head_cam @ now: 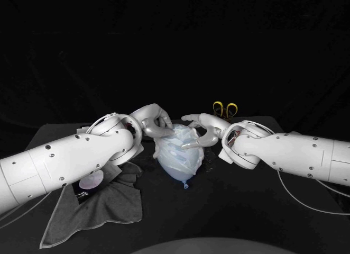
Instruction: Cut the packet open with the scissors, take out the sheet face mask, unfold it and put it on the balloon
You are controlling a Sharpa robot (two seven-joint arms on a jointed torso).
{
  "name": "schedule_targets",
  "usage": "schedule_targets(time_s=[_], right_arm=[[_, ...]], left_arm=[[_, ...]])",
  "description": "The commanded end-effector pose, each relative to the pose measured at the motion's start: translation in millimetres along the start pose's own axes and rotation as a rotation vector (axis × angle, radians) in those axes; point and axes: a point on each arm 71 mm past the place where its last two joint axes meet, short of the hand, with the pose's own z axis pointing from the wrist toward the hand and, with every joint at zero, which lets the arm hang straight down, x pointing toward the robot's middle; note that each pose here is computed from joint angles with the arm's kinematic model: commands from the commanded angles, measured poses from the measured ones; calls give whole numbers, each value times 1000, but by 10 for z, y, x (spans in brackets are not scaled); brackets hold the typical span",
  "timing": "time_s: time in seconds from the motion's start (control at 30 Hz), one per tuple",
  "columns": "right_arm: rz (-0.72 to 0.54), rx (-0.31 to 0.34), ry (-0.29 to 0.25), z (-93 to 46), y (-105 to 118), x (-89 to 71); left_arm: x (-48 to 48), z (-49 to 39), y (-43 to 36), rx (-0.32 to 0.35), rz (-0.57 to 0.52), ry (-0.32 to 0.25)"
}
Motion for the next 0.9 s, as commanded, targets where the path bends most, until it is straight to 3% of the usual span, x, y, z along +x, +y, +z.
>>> schedule_targets(time_s=[0.03,0.57,0.9], right_arm=[[-8,7,39,-9,-17,72],[-7,7,40,-7,-15,78],[-12,9,38,-10,-17,77]], left_arm=[[33,-3,-15,-4,21,27],[35,0,-15,9,2,26],[-58,-17,-25,57,-92,-94]])
